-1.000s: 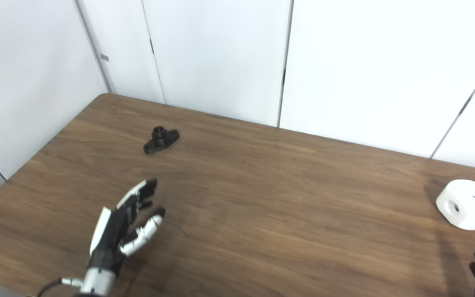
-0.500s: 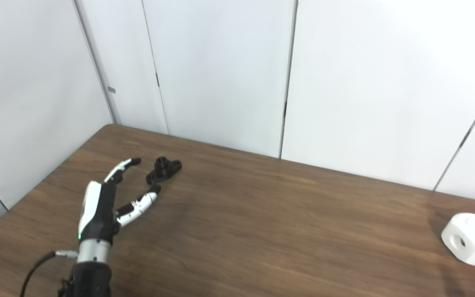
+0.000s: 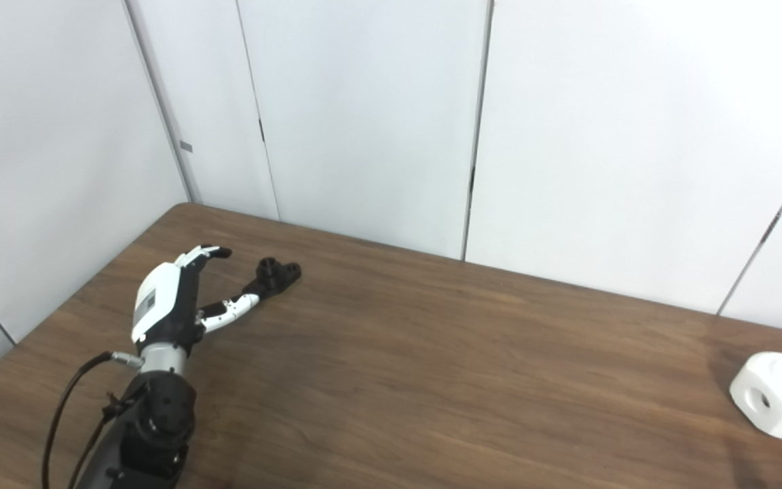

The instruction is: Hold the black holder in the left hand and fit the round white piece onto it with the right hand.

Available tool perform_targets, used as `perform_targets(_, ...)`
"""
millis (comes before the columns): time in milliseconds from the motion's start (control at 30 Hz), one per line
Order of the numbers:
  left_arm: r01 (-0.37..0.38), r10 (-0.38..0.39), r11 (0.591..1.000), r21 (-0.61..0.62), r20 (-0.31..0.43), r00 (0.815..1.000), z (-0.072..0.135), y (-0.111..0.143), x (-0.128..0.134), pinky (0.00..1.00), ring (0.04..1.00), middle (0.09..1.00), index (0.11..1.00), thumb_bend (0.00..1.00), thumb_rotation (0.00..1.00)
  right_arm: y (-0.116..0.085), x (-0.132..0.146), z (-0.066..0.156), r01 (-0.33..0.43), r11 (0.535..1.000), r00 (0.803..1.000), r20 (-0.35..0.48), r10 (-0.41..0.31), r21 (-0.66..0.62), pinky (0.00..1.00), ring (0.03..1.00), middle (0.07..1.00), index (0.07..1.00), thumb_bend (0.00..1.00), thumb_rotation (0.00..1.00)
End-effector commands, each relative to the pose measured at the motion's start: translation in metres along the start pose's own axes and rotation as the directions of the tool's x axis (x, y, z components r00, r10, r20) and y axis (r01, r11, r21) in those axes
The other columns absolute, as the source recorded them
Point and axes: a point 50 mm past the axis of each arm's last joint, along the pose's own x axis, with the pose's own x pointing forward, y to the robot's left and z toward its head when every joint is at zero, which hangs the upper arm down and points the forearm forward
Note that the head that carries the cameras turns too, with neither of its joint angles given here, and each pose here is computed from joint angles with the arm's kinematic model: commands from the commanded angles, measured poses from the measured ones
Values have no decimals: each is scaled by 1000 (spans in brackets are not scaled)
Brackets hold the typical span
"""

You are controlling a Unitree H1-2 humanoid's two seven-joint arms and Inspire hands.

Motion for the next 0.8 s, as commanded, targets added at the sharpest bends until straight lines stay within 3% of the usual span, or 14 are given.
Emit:
perform_targets(0, -61, 59, 997, 47, 40, 997, 9, 10, 16, 932, 950, 907, 780, 798, 380, 19, -28, -30, 29, 997, 992, -122, -19, 78, 1000, 1000, 1000, 1000, 570, 1000)
perform_targets(267, -17, 17, 986, 167, 0, 1000, 3, 1, 39, 943, 941, 900, 765, 814, 379, 19, -29, -29, 25, 997, 993, -116, -16, 79, 1000, 1000, 1000, 1000, 567, 1000)
perform_targets(767, 46, -35, 977, 207, -54, 998, -6, -13, 53, 959, 951, 900, 757, 817, 403, 17, -31, -27, 22, 996, 992, -125, -12, 82, 1000, 1000, 1000, 1000, 594, 1000)
